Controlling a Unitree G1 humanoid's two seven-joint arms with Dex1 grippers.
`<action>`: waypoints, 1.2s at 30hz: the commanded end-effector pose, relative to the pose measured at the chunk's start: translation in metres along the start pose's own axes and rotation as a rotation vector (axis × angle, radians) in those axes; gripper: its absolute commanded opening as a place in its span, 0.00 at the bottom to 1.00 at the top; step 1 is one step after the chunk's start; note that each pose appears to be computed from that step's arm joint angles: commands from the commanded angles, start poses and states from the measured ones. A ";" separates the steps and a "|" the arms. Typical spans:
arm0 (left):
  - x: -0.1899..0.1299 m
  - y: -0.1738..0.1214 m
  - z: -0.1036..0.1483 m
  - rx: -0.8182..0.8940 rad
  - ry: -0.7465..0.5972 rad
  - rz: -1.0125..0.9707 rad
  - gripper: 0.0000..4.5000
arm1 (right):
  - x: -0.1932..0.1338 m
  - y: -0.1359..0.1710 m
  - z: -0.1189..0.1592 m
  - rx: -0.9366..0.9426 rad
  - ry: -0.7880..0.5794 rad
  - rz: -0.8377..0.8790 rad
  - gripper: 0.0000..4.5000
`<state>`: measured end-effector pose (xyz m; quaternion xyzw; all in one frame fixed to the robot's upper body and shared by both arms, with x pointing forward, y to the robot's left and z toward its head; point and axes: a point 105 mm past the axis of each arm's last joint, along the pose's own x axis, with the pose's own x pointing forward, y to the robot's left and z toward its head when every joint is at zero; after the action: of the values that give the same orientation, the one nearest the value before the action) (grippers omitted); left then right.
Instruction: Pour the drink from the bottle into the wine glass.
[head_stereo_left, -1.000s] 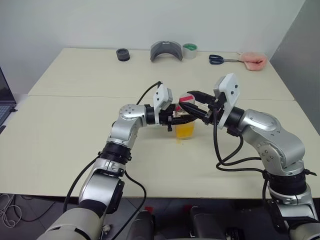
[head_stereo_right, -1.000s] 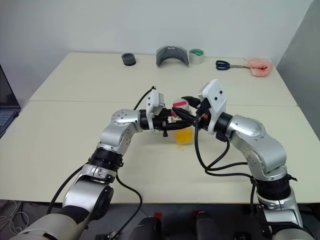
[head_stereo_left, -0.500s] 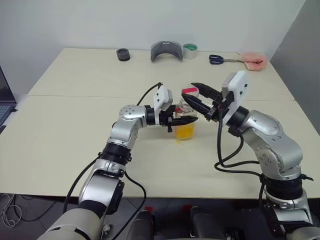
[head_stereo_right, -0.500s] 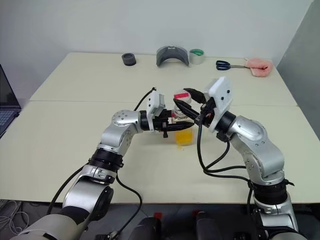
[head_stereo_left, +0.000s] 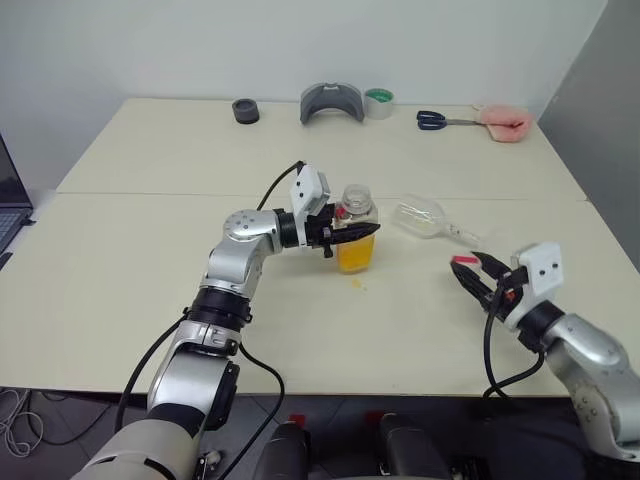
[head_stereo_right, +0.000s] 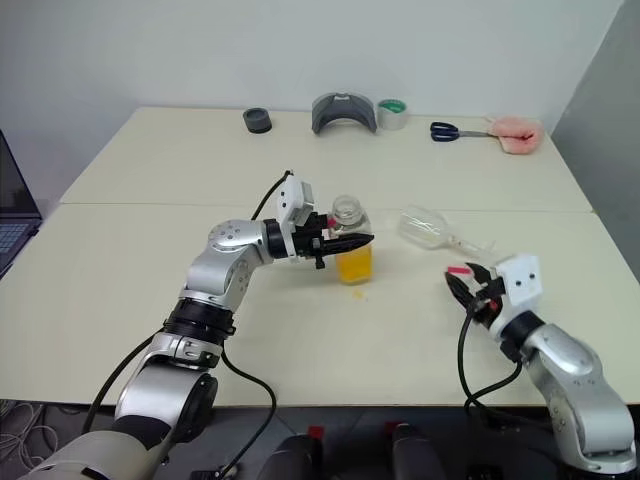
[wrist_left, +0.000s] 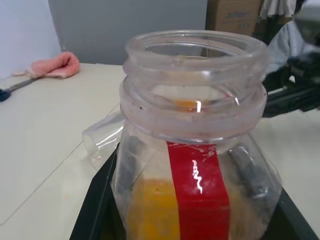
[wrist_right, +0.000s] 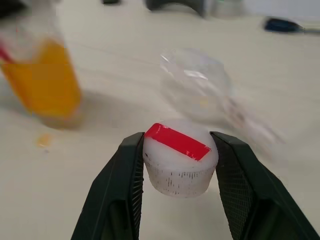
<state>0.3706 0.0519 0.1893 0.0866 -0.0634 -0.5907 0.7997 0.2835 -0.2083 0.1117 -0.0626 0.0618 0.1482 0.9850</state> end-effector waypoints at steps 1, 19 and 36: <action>-0.010 0.009 0.022 0.051 -0.053 0.050 0.38 | 0.000 -0.001 -0.006 -0.007 -0.001 -0.024 0.55; -0.110 0.089 0.031 0.076 -0.016 0.738 0.38 | 0.011 0.105 0.084 -0.197 -0.138 0.665 1.00; -0.182 0.109 -0.006 -0.023 0.076 1.080 0.38 | 0.091 0.185 0.123 -0.221 -0.262 0.753 1.00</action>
<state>0.4220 0.2516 0.1880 0.0379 -0.0309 -0.1010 0.9937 0.3327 0.0047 0.1854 -0.1154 -0.0299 0.4985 0.8586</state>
